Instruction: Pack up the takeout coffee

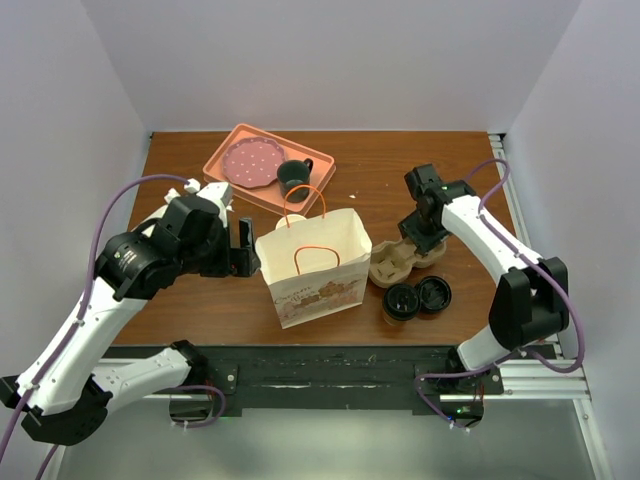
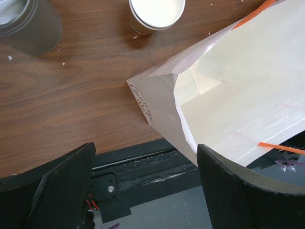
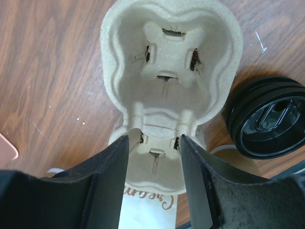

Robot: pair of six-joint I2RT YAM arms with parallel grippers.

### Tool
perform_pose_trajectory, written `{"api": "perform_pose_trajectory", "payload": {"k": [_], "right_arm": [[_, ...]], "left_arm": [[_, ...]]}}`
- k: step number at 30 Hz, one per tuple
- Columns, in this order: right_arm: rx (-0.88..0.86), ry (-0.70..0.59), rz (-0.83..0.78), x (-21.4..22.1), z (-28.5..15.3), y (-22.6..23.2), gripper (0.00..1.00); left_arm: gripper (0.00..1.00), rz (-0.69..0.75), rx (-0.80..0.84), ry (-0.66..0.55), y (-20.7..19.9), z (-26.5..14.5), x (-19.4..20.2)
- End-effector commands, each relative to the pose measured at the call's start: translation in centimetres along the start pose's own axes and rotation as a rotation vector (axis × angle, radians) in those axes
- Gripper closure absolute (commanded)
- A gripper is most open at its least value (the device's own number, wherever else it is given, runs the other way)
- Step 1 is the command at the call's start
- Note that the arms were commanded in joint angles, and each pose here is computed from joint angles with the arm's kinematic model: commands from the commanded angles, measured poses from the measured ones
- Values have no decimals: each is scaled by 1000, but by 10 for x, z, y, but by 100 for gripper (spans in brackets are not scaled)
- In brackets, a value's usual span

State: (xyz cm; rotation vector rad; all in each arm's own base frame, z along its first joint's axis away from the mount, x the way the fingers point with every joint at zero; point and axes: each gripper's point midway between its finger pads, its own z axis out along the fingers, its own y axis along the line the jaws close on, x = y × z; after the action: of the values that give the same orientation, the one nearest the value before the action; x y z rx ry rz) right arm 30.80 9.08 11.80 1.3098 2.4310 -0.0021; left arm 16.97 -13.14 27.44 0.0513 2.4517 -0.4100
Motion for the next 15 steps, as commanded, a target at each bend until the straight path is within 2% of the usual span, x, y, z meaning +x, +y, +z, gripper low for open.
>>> {"api": "perform_pose_trajectory", "payload": {"k": [1,15], "right_arm": [[48,-20,50,3,9,-5,49],[109,-55,71,6,23,-14,49]], "left_arm": [[7,21,-10,-42,4,-10,-10],[7,20,-22,-53,8,-16,-9]]}}
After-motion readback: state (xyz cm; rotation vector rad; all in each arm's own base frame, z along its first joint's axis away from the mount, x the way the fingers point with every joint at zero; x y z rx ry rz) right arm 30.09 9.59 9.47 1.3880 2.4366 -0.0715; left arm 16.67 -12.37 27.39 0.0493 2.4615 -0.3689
